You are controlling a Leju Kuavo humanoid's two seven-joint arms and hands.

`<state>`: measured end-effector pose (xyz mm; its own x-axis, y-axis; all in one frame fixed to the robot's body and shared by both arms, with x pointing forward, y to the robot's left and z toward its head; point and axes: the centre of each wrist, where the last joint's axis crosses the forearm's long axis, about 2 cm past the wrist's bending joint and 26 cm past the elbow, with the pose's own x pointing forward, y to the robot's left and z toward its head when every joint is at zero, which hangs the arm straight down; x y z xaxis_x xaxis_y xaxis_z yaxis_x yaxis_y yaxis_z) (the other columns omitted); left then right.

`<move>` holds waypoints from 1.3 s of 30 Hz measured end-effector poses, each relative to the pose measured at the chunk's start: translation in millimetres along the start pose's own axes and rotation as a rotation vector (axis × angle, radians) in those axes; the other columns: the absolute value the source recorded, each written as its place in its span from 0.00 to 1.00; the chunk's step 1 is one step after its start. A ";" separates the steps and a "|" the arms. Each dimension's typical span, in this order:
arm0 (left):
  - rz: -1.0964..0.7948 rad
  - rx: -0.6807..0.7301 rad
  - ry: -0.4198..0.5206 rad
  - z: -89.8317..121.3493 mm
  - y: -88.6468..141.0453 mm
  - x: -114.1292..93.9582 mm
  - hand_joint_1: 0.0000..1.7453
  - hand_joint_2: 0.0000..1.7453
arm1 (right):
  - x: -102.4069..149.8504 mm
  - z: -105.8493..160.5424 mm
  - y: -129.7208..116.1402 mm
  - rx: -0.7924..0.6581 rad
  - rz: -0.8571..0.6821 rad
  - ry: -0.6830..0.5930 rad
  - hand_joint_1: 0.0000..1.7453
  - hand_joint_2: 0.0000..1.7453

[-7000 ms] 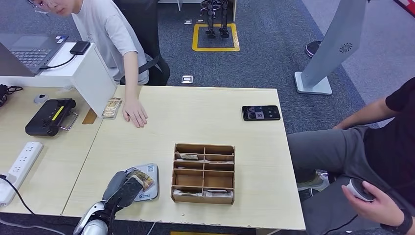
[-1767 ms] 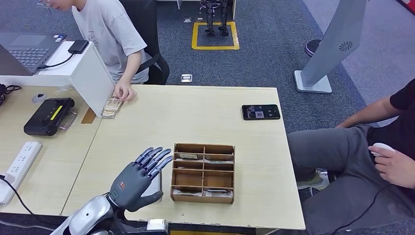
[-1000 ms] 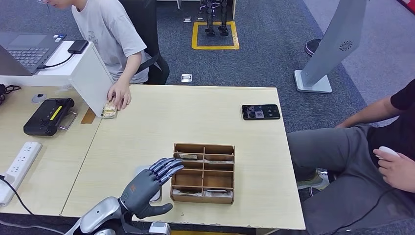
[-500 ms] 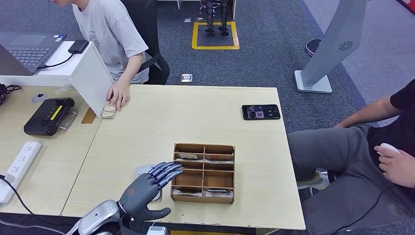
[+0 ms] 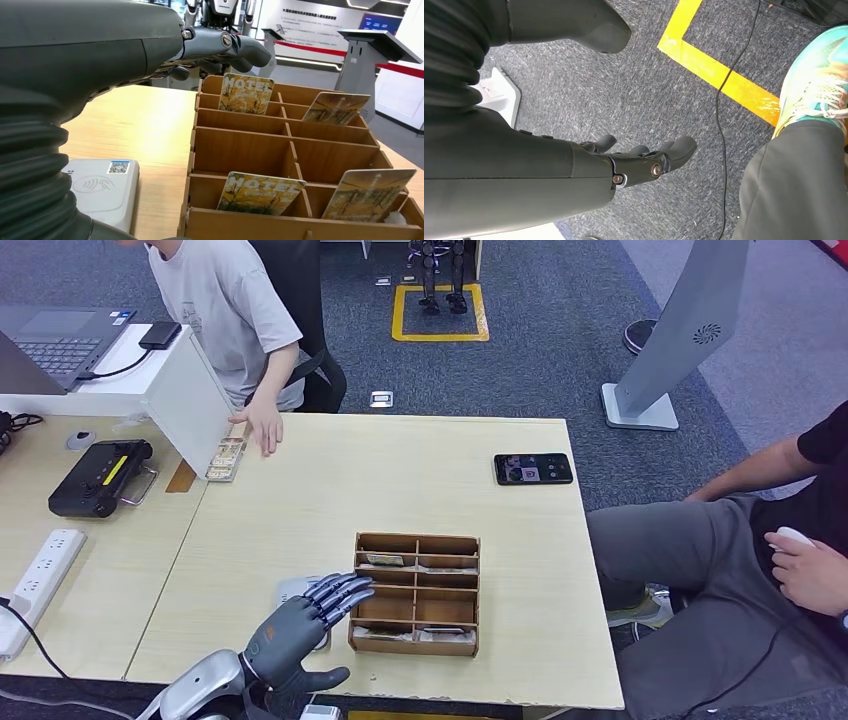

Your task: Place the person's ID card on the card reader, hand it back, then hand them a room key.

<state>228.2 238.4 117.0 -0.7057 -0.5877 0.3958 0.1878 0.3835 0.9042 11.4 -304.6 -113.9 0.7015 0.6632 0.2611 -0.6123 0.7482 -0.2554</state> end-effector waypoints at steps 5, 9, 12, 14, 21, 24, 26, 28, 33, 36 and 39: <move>0.042 -0.021 -0.018 2.4 -2.8 2.8 0.00 1.00 | -0.5 0.2 0.3 -0.004 0.001 0.001 0.00 1.00; 0.044 -0.046 -0.030 3.4 -3.6 5.4 0.00 1.00 | -1.0 0.4 0.3 -0.013 0.003 0.001 0.00 1.00; 0.039 -0.072 -0.046 3.5 -6.7 8.3 0.00 1.00 | -1.5 0.4 0.0 -0.017 0.004 0.000 0.00 1.00; 0.043 -0.083 -0.056 3.1 -9.4 11.4 0.00 1.00 | -1.7 0.5 -0.1 -0.018 0.004 0.000 0.00 1.00; 0.061 -0.092 -0.061 2.4 -13.1 15.6 0.00 1.00 | -1.9 0.6 0.0 -0.017 0.004 -0.002 0.00 1.00; 0.063 -0.095 -0.066 2.0 -13.5 16.4 0.00 1.00 | -1.9 0.6 0.0 -0.017 0.005 -0.002 0.00 1.00; 0.063 -0.096 -0.068 1.7 -14.0 17.1 0.00 1.00 | -1.9 0.6 0.1 -0.017 0.004 -0.003 0.00 1.00; 0.064 -0.092 -0.070 0.5 -14.6 18.5 0.00 1.00 | -1.9 0.6 0.3 -0.017 0.004 -0.003 0.00 1.00; 0.041 -0.081 -0.064 -5.6 -14.9 23.2 0.00 1.00 | -1.8 0.6 0.2 -0.016 0.004 -0.005 0.00 1.00; 0.015 -0.068 -0.054 -9.5 -14.6 25.9 0.00 1.00 | -1.8 0.6 0.3 -0.013 0.003 -0.006 0.00 1.00; 0.002 -0.056 -0.049 -12.7 -13.7 27.4 0.00 1.00 | -1.8 0.6 0.4 -0.008 0.002 -0.006 0.00 1.00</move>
<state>215.1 208.0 117.5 -0.7377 -0.5510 0.3902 0.2258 0.3433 0.9117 9.7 -305.5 -113.9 0.6980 0.6648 0.2662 -0.6110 0.7467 -0.2629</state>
